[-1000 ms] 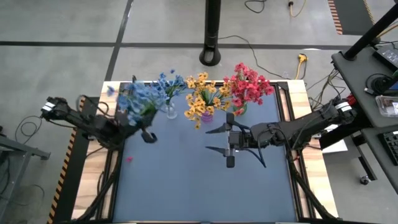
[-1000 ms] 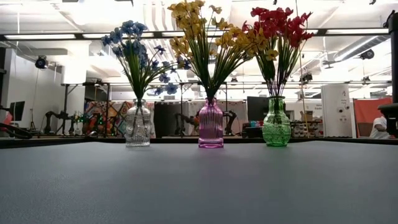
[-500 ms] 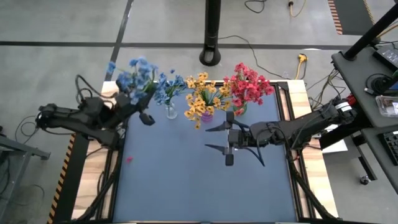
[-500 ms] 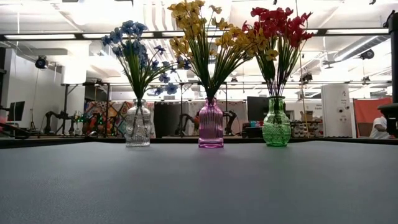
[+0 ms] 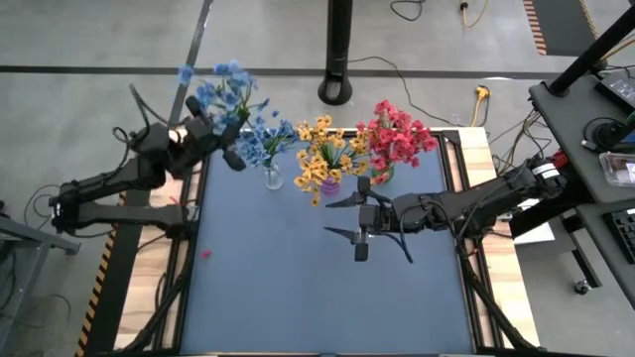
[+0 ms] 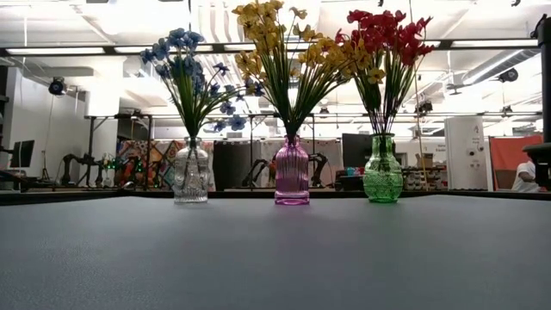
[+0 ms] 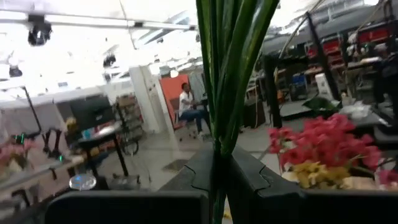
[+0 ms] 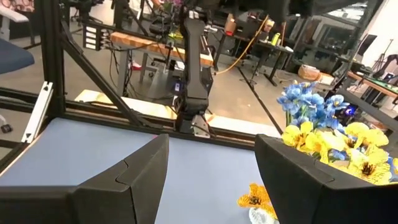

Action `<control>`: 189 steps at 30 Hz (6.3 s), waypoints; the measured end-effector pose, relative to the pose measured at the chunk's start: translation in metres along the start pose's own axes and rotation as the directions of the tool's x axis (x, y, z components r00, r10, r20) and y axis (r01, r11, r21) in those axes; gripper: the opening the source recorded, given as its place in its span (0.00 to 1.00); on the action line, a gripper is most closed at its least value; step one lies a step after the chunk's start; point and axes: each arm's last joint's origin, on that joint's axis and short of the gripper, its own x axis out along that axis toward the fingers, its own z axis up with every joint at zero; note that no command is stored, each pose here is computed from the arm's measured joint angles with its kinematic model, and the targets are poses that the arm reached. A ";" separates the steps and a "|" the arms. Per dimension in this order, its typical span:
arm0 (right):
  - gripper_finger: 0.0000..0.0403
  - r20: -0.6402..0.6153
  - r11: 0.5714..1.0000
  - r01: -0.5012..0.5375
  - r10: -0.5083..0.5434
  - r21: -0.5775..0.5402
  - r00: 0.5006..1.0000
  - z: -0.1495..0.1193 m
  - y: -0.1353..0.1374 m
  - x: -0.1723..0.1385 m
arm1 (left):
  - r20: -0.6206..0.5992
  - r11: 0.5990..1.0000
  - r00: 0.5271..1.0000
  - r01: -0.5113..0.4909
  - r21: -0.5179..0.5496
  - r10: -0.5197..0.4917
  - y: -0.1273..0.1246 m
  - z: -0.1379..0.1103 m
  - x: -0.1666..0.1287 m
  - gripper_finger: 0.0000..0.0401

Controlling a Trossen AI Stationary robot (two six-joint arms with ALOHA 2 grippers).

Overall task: Sort flowers into vase by color
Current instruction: Put the blue flowers into the transparent vase

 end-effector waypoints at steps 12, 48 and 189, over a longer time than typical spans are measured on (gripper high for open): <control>0.57 -0.056 1.000 0.015 -0.015 -0.005 0.998 -0.009 -0.005 0.005 | -0.040 0.989 0.996 0.074 -0.125 -0.079 0.059 -0.029 0.012 0.01; 0.57 -0.089 1.000 0.010 -0.010 0.000 0.996 -0.019 -0.004 0.005 | -0.150 0.964 0.982 0.072 -0.257 -0.114 0.065 -0.140 -0.027 0.01; 0.57 -0.018 0.998 0.045 -0.044 0.044 0.999 -0.014 -0.011 0.008 | -0.153 0.887 0.938 0.228 -0.402 -0.310 0.025 -0.255 -0.022 0.02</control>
